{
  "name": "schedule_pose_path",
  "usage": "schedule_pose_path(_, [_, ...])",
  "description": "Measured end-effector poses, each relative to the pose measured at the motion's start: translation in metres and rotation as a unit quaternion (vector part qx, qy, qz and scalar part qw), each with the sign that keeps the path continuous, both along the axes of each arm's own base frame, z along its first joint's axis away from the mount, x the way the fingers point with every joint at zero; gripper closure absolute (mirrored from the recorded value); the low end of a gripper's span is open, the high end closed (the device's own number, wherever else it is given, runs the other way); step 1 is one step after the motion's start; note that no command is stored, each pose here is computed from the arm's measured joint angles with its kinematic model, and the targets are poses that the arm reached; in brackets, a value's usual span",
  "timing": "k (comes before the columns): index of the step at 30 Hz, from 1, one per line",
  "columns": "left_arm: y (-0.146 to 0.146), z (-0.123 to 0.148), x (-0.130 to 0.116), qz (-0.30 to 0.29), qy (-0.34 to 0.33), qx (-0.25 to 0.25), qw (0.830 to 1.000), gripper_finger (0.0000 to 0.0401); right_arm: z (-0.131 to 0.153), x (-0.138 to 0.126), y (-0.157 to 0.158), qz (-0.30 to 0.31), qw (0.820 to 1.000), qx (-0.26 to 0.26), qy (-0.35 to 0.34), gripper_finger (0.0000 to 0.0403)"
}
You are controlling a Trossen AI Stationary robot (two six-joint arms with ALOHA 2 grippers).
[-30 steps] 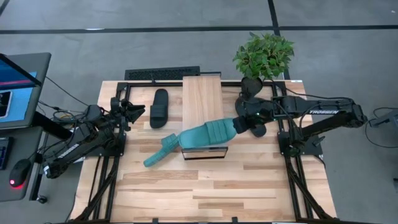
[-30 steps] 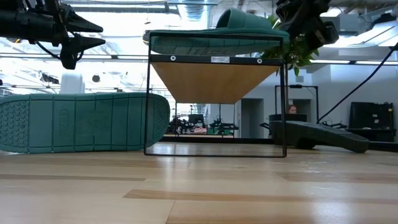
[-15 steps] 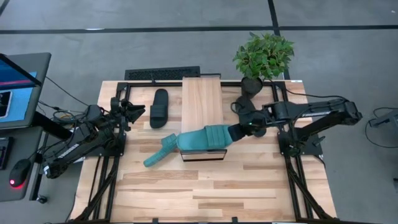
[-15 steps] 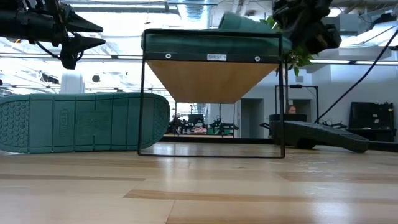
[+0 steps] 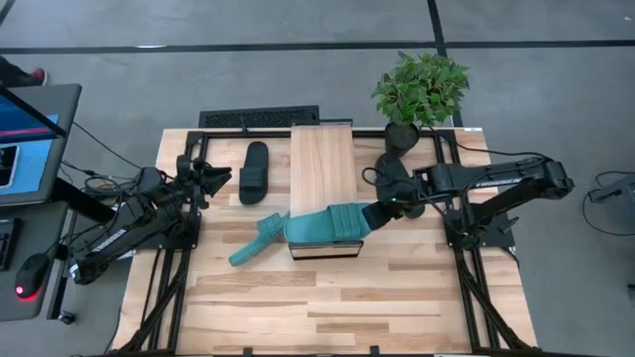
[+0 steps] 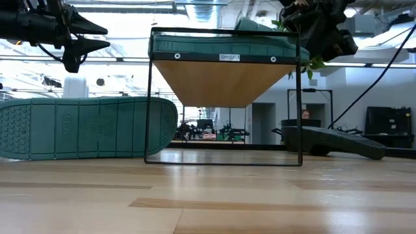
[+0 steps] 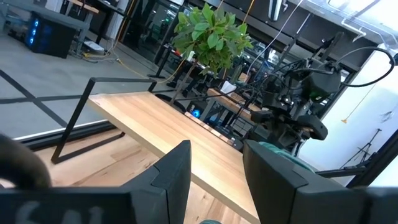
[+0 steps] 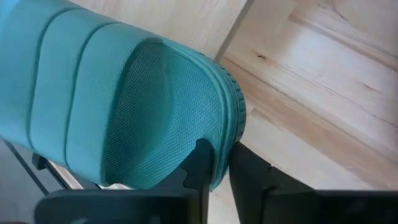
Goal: Pick and place slides into the shelf
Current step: Put the bottom green slipper on the shelf
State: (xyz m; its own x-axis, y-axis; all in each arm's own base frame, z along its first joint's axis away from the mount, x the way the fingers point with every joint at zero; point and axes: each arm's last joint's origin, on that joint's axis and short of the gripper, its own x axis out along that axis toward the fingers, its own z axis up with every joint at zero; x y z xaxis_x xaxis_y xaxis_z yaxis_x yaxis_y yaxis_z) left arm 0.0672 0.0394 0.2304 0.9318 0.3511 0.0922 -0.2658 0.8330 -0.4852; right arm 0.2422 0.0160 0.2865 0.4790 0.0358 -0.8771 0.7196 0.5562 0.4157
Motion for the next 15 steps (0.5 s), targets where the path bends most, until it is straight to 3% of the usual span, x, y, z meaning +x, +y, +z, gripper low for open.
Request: schedule_pose_path(15, [0.0001, 0.0000, -0.0001, 0.003, 0.000, 0.000, 1.000, 0.0267, -0.0002, -0.0001, -0.0002, 0.020, 1.000, -0.012, 0.000, 0.0242])
